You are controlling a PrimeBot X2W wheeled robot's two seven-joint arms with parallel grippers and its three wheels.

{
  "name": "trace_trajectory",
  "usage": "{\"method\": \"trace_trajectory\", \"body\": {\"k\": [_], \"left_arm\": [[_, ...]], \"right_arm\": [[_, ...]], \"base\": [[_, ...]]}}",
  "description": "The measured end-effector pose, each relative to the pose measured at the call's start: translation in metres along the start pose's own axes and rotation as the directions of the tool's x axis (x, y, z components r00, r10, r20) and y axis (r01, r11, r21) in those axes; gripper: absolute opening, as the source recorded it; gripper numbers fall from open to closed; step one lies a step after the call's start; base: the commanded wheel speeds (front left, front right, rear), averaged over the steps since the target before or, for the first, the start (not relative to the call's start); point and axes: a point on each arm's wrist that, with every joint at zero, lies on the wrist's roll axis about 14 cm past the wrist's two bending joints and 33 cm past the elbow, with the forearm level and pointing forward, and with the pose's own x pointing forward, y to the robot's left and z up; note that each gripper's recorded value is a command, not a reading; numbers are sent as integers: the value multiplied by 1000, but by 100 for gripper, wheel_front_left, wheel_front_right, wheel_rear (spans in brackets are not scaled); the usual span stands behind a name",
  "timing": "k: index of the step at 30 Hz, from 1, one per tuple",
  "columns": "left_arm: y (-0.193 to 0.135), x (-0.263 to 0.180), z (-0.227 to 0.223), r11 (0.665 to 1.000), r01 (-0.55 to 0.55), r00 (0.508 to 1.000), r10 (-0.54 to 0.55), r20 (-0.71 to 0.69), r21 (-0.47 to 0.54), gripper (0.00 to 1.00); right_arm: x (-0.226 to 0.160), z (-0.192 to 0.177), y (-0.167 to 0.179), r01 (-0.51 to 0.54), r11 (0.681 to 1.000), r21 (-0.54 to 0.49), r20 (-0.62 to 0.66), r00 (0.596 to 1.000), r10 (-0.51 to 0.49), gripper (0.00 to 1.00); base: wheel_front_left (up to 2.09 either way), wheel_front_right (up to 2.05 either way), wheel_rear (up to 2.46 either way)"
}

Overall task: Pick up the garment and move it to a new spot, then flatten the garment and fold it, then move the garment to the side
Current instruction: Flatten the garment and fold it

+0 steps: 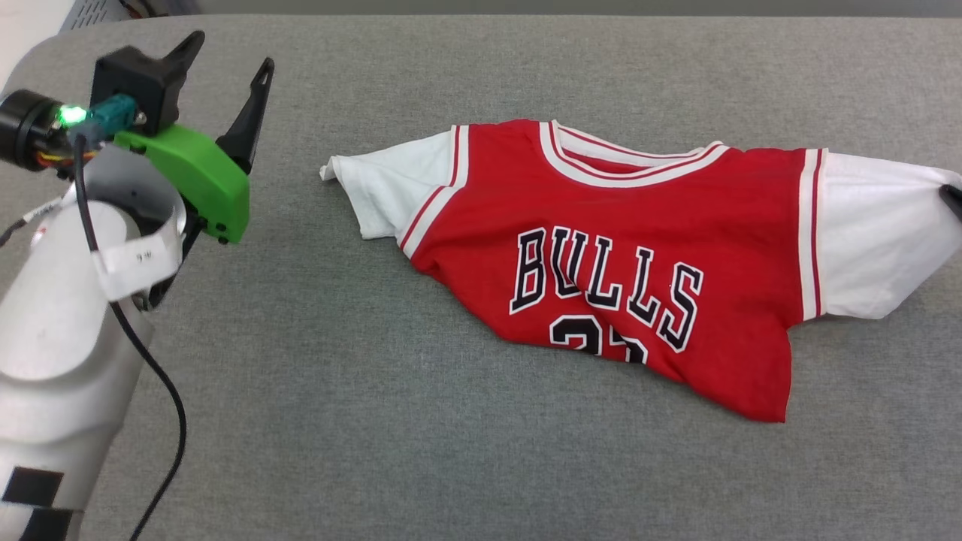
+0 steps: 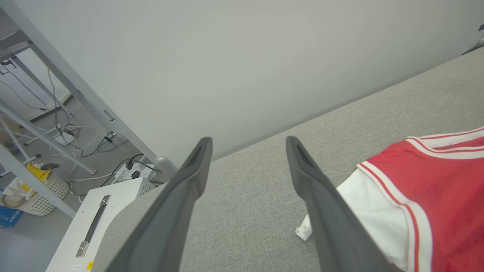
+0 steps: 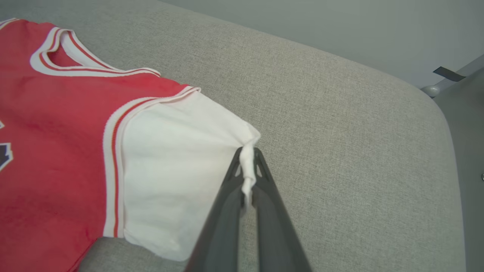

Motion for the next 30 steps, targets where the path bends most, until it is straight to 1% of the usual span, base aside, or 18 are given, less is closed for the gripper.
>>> {"method": "trace_trajectory", "body": {"k": [2,3,4,6,10,15,18,21,23,26,28,30], "left_arm": [[-4,12,-4,999,43,996,-44,-77,-15,100],[-12,24,-20,994,110,966,-107,-236,0,100],[-15,27,-24,992,126,953,-124,-276,-10,100],[-25,35,-32,985,167,913,-170,-370,-42,100],[-43,41,-54,969,234,809,-236,-538,-73,100],[-51,47,-84,960,267,704,-252,-664,-82,100],[-57,44,-111,955,282,632,-253,-732,-87,100],[-70,34,-139,943,314,543,-276,-793,-113,100],[-76,29,-152,934,337,501,-281,-818,-114,100],[-77,27,-162,930,342,475,-294,-830,-134,100],[-75,28,-165,930,342,475,-291,-830,-131,100],[-76,28,-169,928,351,465,-290,-837,-126,100]], "right_arm": [[1,-5,1,-3,1000,7,-10,1000,3,0],[3,-9,4,-9,1000,12,-20,1000,9,0],[4,-10,5,-11,1000,13,-22,1000,11,0],[6,-12,6,-13,1000,16,-25,1000,13,0],[10,-19,8,-19,1000,21,-44,999,19,0],[15,-29,11,-23,999,25,-65,998,25,0],[17,-34,11,-22,999,28,-75,997,24,0],[20,-40,12,-24,999,37,-88,996,28,0],[22,-42,11,-22,999,39,-95,995,26,0],[24,-44,9,-18,999,40,-100,995,22,0],[25,-46,9,-18,999,40,-106,994,23,0],[28,-46,9,-22,999,38,-108,994,26,0]], "base": [[0,0,0],[0,0,0],[0,0,0],[0,0,0],[0,0,0],[0,0,0],[0,0,0],[0,0,0],[0,0,0],[0,0,0],[0,0,0],[0,0,0]]}}
